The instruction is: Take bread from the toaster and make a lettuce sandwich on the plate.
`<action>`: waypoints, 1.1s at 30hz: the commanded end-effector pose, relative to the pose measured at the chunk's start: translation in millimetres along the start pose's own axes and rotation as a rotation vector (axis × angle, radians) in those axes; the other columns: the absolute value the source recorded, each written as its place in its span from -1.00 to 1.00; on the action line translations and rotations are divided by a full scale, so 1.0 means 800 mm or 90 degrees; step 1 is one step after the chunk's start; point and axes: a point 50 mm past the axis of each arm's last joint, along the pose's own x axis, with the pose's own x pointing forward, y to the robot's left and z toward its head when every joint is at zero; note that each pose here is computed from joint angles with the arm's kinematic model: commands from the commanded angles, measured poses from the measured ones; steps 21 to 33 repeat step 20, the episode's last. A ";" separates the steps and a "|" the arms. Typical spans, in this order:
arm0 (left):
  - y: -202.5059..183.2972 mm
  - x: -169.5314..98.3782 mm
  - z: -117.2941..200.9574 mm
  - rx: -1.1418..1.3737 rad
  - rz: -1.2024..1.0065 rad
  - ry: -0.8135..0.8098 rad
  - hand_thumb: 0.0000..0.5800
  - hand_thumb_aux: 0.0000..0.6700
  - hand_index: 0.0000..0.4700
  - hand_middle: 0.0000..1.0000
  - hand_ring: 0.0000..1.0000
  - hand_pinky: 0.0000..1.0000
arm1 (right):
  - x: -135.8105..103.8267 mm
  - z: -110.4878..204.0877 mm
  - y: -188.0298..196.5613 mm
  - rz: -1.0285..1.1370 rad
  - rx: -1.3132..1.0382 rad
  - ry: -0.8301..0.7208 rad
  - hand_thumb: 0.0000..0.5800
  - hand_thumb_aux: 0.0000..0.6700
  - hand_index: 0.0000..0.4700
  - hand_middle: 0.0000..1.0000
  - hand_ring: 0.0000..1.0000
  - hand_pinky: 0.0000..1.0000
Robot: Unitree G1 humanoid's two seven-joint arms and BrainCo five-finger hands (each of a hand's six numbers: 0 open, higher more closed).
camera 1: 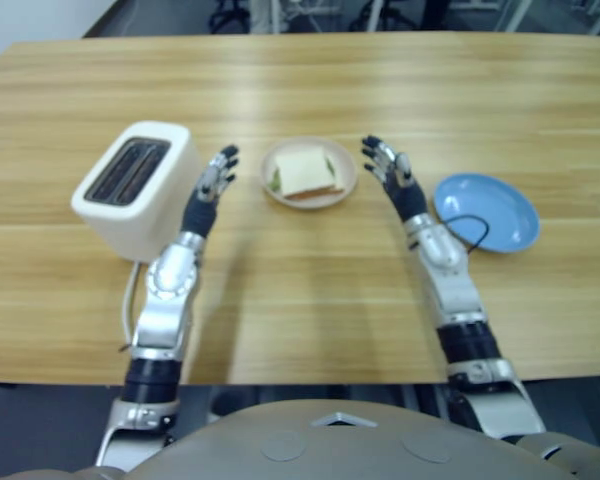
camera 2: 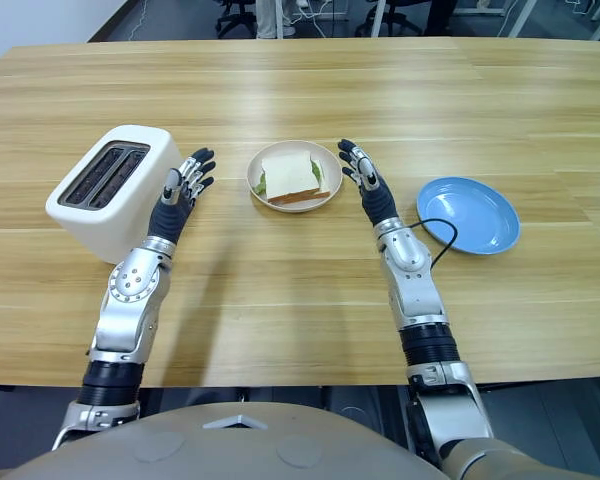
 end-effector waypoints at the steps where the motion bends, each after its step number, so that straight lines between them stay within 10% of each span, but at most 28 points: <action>1: 0.005 0.004 -0.026 -0.023 0.046 0.034 -1.00 -1.00 -1.00 -1.00 -1.00 -1.00 | -0.007 -0.021 -0.004 -0.037 0.032 0.042 -1.00 -1.00 -1.00 -1.00 -1.00 -1.00; 33: 0.010 0.012 -0.063 -0.036 0.093 0.038 -1.00 -1.00 -1.00 -1.00 -1.00 -1.00 | -0.005 -0.045 -0.006 -0.065 0.008 0.060 -1.00 -1.00 -1.00 -1.00 -1.00 -1.00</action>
